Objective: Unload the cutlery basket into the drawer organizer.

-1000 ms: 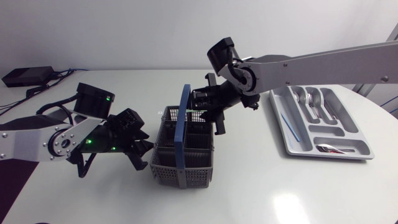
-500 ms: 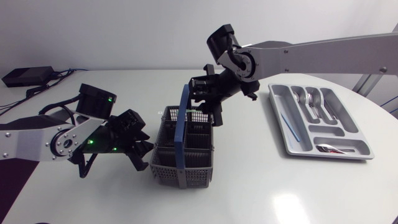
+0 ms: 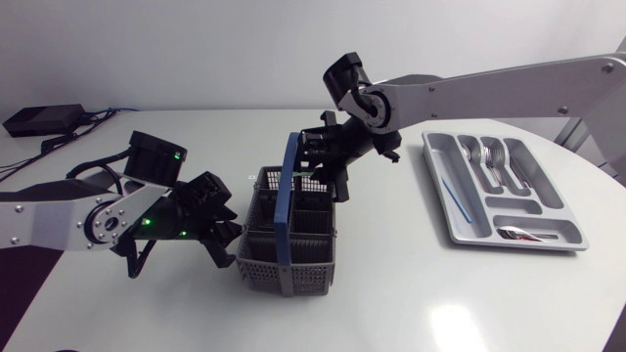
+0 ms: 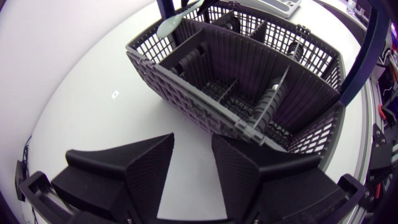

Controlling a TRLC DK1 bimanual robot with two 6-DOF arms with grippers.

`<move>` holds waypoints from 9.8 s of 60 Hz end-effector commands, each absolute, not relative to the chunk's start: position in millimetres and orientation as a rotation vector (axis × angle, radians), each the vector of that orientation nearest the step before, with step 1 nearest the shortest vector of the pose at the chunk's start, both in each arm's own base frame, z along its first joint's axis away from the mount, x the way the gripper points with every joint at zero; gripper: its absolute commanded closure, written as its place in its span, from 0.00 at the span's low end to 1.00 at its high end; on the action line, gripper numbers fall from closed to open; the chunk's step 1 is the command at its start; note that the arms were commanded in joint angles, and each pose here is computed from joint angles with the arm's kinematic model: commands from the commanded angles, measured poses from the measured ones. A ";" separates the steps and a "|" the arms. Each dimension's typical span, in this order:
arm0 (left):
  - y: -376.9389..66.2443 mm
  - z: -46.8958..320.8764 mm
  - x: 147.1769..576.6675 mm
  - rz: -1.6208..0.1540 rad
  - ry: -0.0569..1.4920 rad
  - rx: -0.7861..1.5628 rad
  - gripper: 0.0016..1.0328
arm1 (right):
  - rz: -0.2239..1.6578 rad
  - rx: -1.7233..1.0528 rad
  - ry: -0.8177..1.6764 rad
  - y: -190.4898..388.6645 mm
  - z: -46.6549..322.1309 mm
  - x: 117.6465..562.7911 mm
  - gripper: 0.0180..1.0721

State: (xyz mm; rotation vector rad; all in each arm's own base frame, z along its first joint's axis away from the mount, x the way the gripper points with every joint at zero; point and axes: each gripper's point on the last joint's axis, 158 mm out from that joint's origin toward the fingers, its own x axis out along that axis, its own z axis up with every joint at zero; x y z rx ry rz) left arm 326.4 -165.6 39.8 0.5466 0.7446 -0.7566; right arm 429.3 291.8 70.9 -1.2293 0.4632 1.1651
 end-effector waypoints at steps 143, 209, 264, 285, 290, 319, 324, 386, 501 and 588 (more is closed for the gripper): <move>-176.8 74.8 319.9 -0.735 0.682 0.583 0.56 | 0.916 -0.975 0.891 -157.9 18.2 335.2 0.94; -176.9 89.0 276.8 -0.777 0.655 0.605 0.56 | 0.785 -1.001 0.788 -81.6 94.8 340.6 0.29; -209.8 33.2 206.7 -1.023 0.739 0.728 0.65 | 0.817 -0.693 0.688 175.2 72.2 477.7 0.30; -183.1 26.8 254.6 -0.886 0.745 0.689 0.64 | 0.836 -0.621 0.687 215.4 66.1 508.0 0.30; -176.8 26.2 261.0 -0.865 0.746 0.686 0.65 | 0.870 -0.558 0.724 225.5 63.3 516.2 0.30; -156.8 23.0 289.3 -0.795 0.740 0.671 0.64 | 1.198 -0.397 0.922 239.3 56.4 443.5 0.79; -156.9 22.5 290.8 -0.792 0.737 0.670 0.64 | 1.211 -0.410 0.922 234.0 58.5 425.0 0.79; -135.5 36.7 380.3 -0.716 0.693 0.567 0.64 | 1.195 -0.440 0.923 215.8 58.9 300.3 0.79; -169.8 49.2 387.4 -0.811 0.656 0.569 0.64 | 0.980 -0.487 0.849 219.7 47.4 362.4 0.79; -172.9 35.7 392.1 -0.795 0.695 0.587 0.63 | 0.948 -0.497 0.851 205.3 42.2 360.2 0.79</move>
